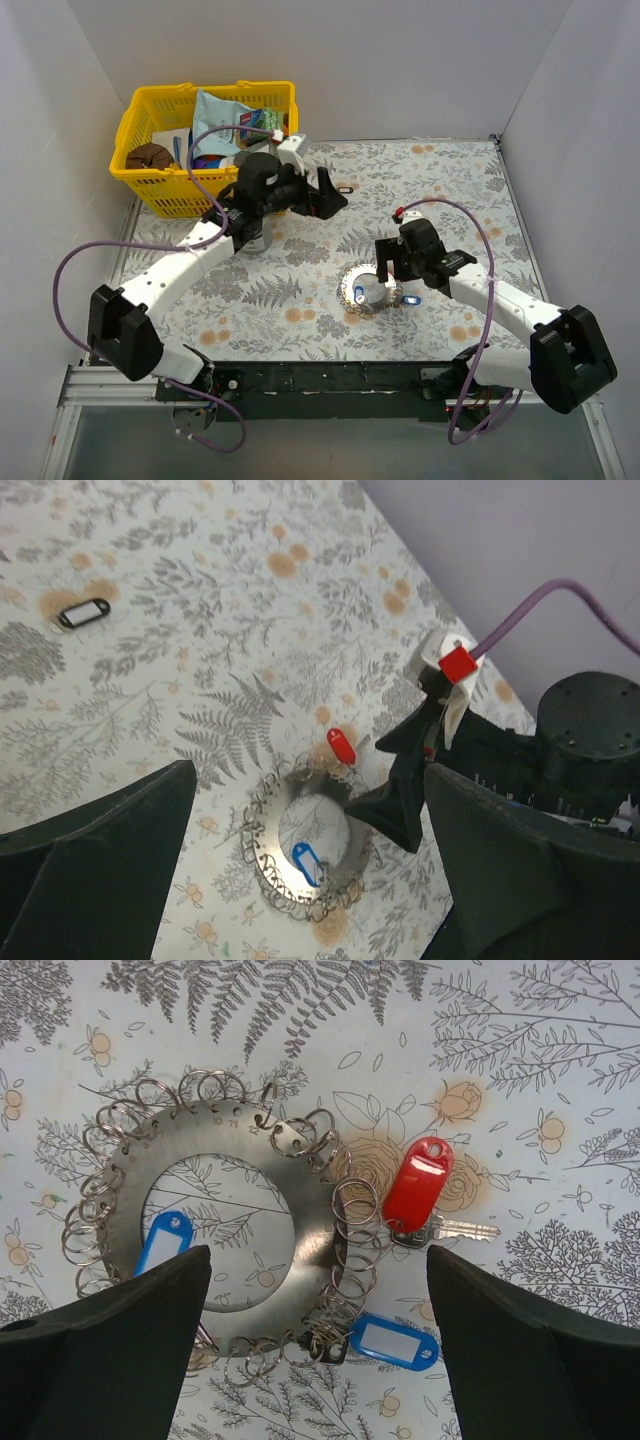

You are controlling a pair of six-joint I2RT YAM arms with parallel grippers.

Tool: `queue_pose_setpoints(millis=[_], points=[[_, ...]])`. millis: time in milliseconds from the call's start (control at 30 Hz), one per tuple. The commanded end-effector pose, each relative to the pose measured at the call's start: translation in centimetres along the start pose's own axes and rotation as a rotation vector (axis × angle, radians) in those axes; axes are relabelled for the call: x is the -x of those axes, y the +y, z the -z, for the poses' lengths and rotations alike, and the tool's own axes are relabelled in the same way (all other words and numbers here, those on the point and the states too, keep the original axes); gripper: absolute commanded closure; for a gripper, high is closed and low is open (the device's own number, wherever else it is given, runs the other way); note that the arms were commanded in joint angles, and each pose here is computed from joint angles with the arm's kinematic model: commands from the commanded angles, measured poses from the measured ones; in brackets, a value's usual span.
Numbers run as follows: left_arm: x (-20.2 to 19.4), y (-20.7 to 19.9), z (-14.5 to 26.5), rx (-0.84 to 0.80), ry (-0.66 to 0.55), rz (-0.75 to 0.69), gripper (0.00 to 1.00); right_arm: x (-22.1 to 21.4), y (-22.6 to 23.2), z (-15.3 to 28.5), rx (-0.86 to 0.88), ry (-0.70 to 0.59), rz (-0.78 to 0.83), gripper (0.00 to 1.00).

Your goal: Put the keys on the keyring

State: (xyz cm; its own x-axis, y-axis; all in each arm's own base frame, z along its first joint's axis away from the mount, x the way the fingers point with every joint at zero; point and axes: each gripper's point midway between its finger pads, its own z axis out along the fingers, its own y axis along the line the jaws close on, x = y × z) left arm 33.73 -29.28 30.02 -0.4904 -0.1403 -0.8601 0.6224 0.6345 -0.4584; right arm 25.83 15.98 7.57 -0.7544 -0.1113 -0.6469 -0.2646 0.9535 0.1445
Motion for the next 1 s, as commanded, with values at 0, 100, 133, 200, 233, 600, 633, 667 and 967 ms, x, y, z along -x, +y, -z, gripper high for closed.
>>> queue_pose_setpoints(millis=[0, 100, 133, 200, 233, 600, 633, 667, 967], points=[[-2.1, -1.1, -1.7, 0.086, 0.082, -0.072, 0.02, -1.3, -0.8, -0.3, -0.046, 0.047, -0.01, 0.05], [-4.2, -1.3, -3.1, 0.091, 0.133, -0.055, 0.02, -2.3, -1.1, -0.6, -0.058, 0.088, -0.009, 0.09], [-4.8, -1.5, -3.3, 0.081, 0.15, -0.028, 0.02, -2.4, -1.0, -0.7, -0.057, 0.09, -0.012, 0.09], [-5.5, -1.4, -3.5, 0.079, 0.167, 0.0, 0.02, -2.9, -1.0, -1.0, -0.051, 0.103, -0.017, 0.12], [-6.1, -1.2, -3.4, 0.083, 0.18, 0.011, 0.02, -3.1, -0.9, -1.0, -0.049, 0.109, -0.03, 0.13], [-12.5, 0.2, -3.5, 0.058, 0.3, 0.051, 0.02, -4.9, -0.6, -2.3, -0.019, 0.131, -0.061, 0.31], [-12.8, 0.3, -3.5, 0.061, 0.305, 0.053, 0.02, -4.9, -0.4, -2.5, -0.013, 0.128, -0.06, 0.31], [-13.5, 0.4, -3.4, 0.064, 0.316, 0.056, 0.02, -4.8, -0.4, -2.7, -0.012, 0.125, -0.062, 0.31], [-15.3, 0.6, -2.4, 0.074, 0.313, 0.081, 0.02, -5.4, -0.1, -4.3, -0.006, 0.156, -0.061, 0.46]])
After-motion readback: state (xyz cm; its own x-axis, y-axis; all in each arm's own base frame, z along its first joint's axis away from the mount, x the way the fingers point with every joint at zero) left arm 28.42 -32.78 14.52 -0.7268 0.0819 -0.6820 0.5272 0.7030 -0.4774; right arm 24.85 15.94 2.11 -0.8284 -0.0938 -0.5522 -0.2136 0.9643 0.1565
